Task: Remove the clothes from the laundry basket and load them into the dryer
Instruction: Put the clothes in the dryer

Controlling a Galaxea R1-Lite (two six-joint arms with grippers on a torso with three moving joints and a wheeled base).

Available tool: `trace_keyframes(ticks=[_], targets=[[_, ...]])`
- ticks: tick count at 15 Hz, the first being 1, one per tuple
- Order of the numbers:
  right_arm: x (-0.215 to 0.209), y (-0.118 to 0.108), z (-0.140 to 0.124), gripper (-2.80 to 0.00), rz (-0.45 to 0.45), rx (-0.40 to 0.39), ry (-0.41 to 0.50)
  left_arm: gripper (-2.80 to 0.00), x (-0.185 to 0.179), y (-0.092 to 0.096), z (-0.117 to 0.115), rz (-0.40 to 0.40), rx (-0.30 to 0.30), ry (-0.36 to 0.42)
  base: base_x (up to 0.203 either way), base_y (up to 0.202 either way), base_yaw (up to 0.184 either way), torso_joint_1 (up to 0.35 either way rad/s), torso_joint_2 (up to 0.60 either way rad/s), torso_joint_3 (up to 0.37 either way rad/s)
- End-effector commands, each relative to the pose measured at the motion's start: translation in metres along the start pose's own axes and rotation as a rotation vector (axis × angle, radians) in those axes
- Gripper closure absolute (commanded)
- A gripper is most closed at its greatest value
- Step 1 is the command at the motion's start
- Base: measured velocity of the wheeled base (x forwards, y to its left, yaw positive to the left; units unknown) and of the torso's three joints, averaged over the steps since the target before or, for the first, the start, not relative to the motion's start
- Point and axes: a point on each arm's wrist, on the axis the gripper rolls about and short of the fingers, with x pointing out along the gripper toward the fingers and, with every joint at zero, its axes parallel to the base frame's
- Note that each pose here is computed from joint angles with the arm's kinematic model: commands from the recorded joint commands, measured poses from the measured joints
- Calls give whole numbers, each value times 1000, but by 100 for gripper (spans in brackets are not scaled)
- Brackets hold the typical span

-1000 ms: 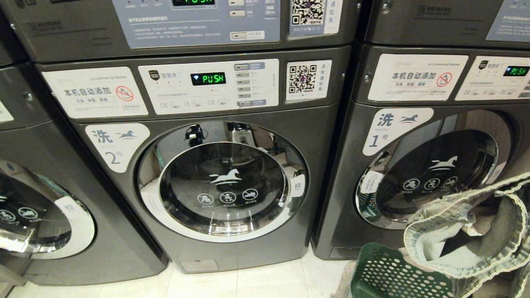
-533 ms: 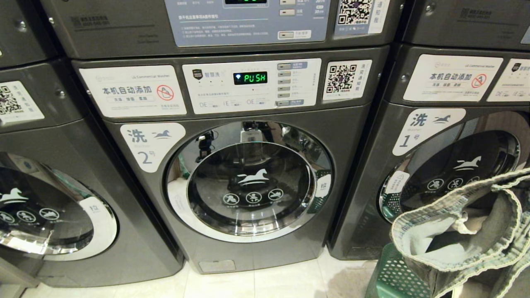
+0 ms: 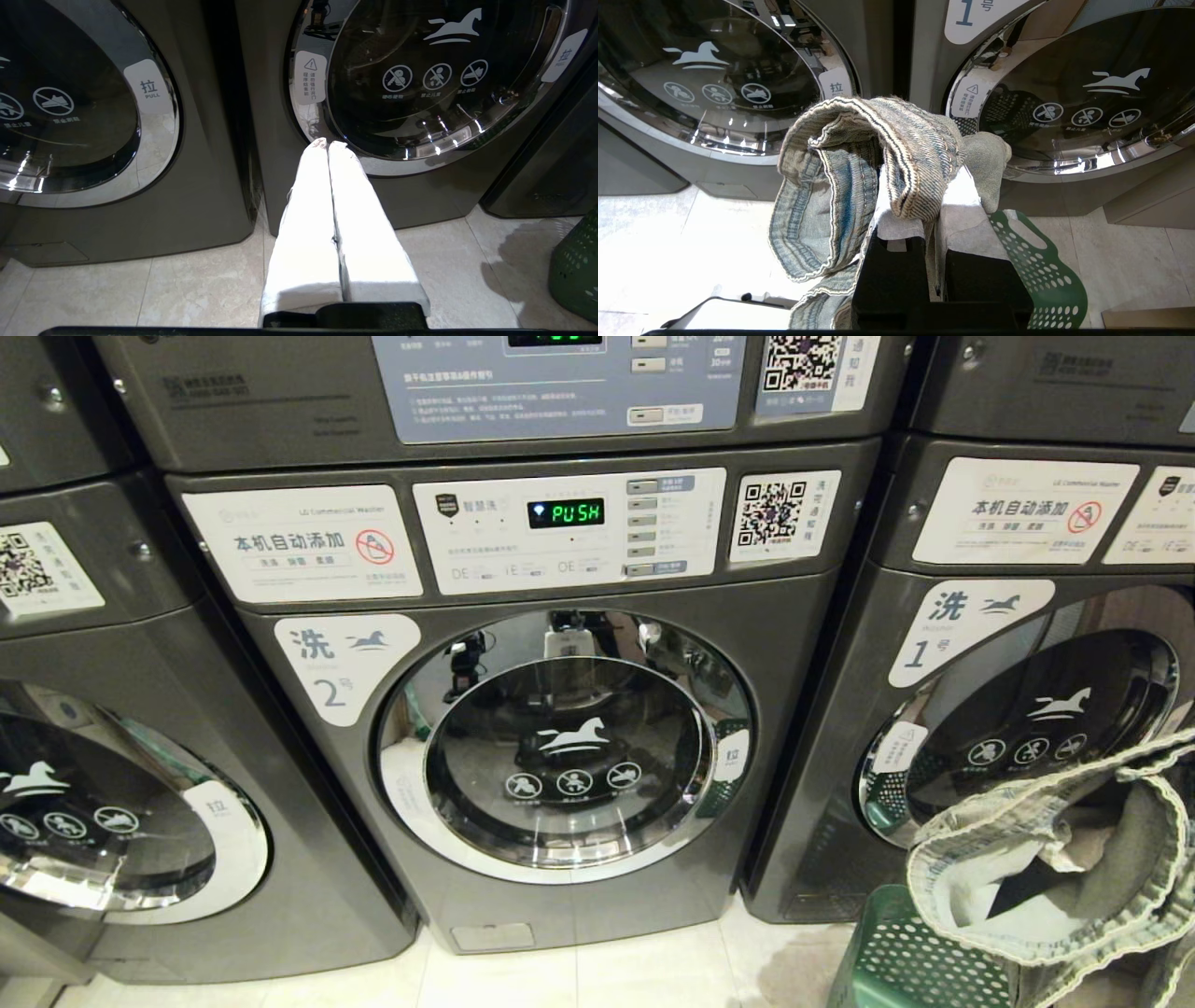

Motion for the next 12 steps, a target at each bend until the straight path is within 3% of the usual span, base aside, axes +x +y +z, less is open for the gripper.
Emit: trace_keyframes(ticks=[1,3,8,12], targets=[[1,0,0,0,2,-1,3,0,0,0,0,0,0,1,0,0,0,0,0,0],[1,0,-1,0,2,0,6,0,0,0,0,0,0,0,88,-53,9,0,2,8],[2,0,-4,0,0,2,17,0,0,0,0,1,-2,0,191,-183,2,5,5,1],[2,0,-4,0,0,2,19,0,0,0,0,0,-5,-2,9,-29,1,3,1,-1]])
